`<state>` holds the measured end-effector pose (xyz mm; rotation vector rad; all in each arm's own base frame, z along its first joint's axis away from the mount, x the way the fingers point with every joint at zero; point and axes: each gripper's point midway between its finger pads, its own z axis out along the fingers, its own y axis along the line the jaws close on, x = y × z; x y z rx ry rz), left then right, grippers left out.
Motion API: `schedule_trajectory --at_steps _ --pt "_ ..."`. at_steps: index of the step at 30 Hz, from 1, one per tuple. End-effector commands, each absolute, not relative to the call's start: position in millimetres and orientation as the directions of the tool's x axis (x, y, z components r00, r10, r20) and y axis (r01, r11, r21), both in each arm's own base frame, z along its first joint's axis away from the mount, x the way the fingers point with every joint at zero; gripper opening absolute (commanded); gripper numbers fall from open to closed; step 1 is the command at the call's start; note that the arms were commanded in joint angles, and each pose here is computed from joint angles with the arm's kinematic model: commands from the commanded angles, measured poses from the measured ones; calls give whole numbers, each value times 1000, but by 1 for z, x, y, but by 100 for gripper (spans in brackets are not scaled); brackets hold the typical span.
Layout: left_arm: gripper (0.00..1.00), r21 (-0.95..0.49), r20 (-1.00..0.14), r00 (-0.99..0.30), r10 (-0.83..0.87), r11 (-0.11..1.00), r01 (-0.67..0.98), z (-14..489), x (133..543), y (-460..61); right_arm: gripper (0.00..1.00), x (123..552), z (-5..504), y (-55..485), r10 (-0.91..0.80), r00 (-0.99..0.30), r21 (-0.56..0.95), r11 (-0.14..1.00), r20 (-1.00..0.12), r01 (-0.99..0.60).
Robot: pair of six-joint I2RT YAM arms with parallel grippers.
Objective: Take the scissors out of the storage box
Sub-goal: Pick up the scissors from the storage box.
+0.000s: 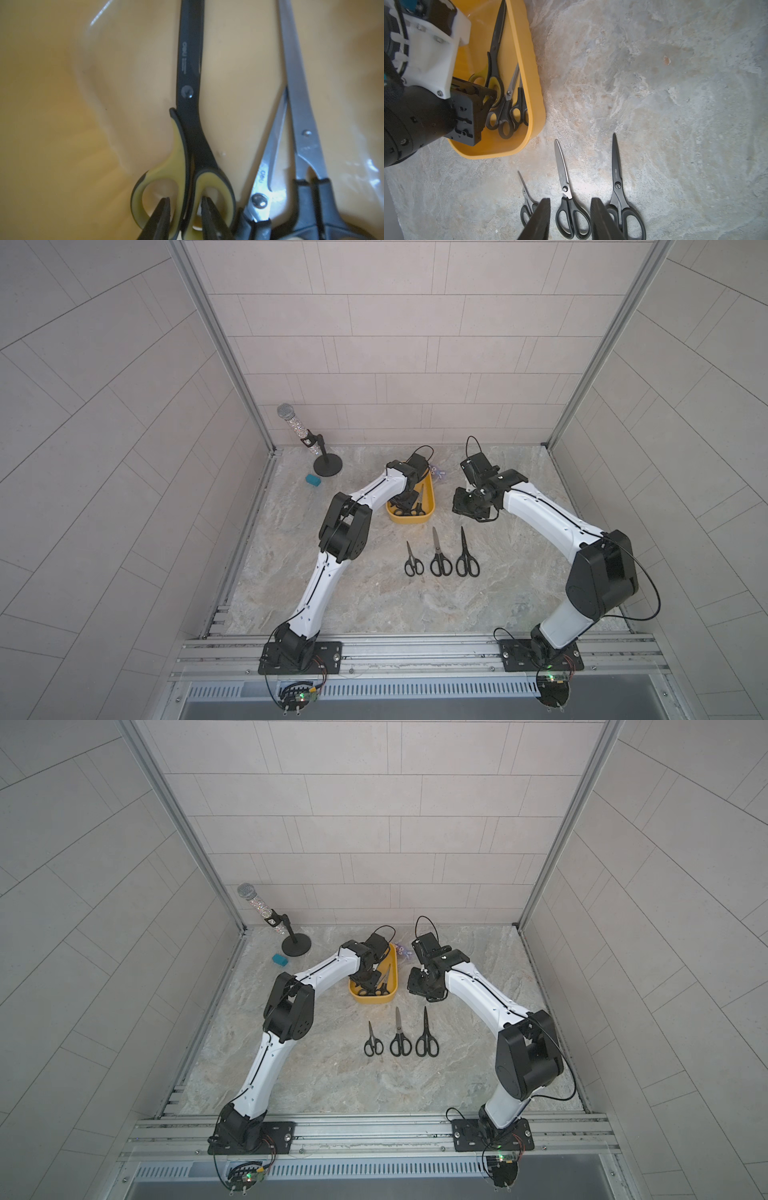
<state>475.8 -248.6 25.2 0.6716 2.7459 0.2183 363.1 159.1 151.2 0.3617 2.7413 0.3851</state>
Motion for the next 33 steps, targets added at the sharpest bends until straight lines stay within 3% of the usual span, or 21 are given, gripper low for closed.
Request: schedule_trajectory --at_steps 1,7,11,13,17,25,33 --pt "30 183 -165 -863 477 875 448 0 465 -243 37 365 153 158 298 -906 303 930 -300 206" --pt "13 130 -120 -867 483 874 468 -7 456 -248 37 368 155 161 300 -908 318 926 -292 203" --pt "9 142 -120 -866 486 872 469 -7 457 -247 38 369 157 161 301 -907 324 924 -294 201" --pt "0 136 -131 -868 480 876 464 -4 460 -248 37 370 157 162 302 -907 327 923 -294 202" --pt "0 149 -195 -859 473 880 451 16 474 -252 37 371 159 162 303 -905 331 922 -298 199" --pt "0 130 -450 -792 413 907 400 103 507 -270 37 372 161 161 302 -903 329 923 -306 197" --pt "0 91 -505 -785 359 927 365 146 501 -268 37 375 164 163 308 -900 344 918 -310 196"
